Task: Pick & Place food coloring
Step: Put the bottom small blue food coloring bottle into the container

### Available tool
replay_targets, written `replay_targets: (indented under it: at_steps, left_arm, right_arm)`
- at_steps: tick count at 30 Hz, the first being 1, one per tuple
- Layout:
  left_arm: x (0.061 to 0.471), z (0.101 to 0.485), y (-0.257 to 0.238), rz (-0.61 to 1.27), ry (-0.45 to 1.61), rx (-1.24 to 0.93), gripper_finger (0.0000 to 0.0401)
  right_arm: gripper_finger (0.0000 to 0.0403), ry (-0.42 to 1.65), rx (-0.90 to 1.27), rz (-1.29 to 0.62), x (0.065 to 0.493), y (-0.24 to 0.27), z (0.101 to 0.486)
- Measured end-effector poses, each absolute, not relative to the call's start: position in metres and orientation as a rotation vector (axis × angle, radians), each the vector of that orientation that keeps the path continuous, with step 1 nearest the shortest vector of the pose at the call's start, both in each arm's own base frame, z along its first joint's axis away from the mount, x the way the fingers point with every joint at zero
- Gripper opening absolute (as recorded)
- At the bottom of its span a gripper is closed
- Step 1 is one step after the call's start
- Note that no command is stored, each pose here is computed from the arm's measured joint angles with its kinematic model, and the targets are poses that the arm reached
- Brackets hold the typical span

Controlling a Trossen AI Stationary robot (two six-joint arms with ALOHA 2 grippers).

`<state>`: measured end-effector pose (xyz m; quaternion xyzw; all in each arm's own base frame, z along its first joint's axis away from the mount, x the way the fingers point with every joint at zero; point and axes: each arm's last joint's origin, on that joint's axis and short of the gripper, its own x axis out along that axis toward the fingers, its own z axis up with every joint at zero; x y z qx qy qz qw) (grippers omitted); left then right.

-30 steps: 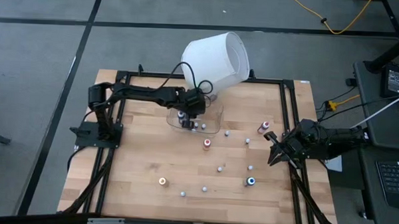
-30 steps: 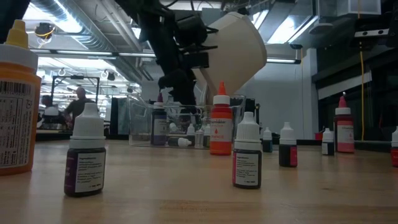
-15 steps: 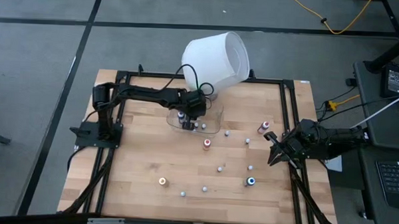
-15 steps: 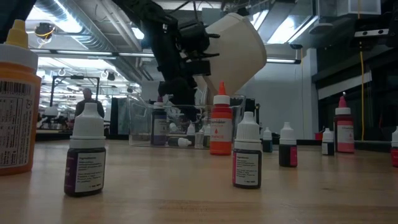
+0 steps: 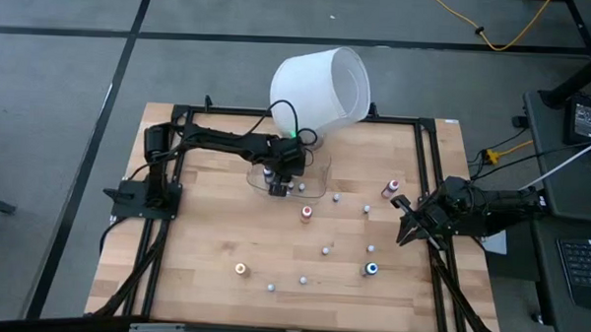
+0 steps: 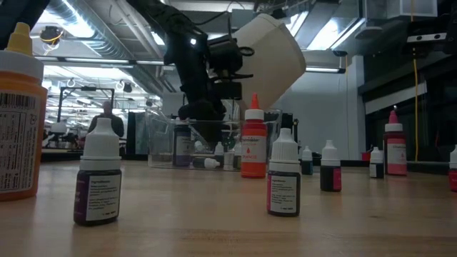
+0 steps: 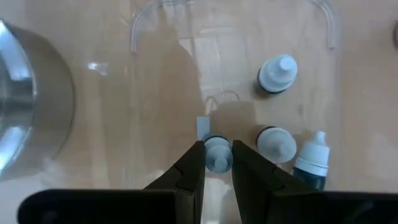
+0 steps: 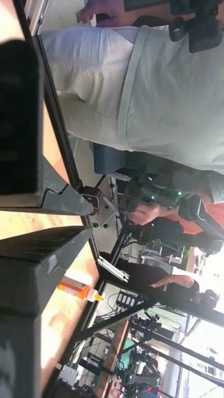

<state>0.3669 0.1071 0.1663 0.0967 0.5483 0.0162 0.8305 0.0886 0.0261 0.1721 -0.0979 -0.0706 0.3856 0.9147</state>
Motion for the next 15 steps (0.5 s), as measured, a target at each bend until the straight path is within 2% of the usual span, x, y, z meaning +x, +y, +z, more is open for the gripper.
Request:
replay_targets:
  at_steps: [15]
  left_arm:
    - [0.3669, 0.1665, 0.1073, 0.046, 1.165, 0.208, 0.0077]
  right_arm:
    - [0.0044, -0.146, -0.202, 0.794, 0.0886, 0.0261, 0.1722]
